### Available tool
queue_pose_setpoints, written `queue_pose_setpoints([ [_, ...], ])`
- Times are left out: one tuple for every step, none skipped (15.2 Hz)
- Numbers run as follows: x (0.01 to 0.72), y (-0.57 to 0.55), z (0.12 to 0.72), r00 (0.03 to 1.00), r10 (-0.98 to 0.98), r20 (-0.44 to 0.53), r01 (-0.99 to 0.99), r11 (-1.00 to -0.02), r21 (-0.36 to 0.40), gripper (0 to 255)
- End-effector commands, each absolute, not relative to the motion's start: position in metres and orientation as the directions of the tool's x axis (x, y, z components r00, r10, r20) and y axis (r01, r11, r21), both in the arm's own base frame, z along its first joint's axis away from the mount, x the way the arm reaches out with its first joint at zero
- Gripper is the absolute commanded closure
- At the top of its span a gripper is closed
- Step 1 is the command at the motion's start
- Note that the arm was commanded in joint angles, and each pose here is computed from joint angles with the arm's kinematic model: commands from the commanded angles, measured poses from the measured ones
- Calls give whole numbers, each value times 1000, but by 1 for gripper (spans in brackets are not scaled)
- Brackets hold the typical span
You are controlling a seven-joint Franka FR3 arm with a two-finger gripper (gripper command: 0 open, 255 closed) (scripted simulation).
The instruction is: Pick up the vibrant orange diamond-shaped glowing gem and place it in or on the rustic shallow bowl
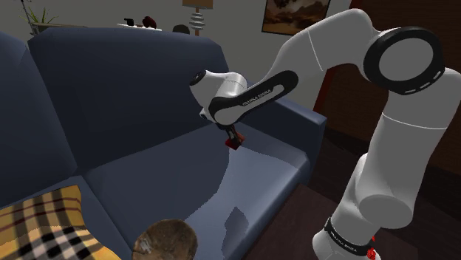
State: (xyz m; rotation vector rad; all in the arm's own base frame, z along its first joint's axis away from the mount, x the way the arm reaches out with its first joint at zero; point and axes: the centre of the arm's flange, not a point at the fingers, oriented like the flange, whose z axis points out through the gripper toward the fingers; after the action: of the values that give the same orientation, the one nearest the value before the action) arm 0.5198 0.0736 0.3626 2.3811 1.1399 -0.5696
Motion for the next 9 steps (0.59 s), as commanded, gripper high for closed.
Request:
queue_pose_setpoints([
  [514,96,364,576,619,-534,799,-565,207,255],
  [511,109,365,576,619,-534,799,-565,207,255],
  [507,122,365,576,619,-534,799,-565,207,255],
  [504,135,365,576,619,-534,799,-565,207,255],
  [501,147,366,576,619,-534,799,-565,207,255],
  [498,160,366,576,619,-534,799,-565,207,255],
  [495,173,366,576,619,-534,799,-565,207,255],
  [492,186,367,576,619,-534,799,-565,207,255],
  [488,199,367,576,619,-534,799,-565,207,255],
])
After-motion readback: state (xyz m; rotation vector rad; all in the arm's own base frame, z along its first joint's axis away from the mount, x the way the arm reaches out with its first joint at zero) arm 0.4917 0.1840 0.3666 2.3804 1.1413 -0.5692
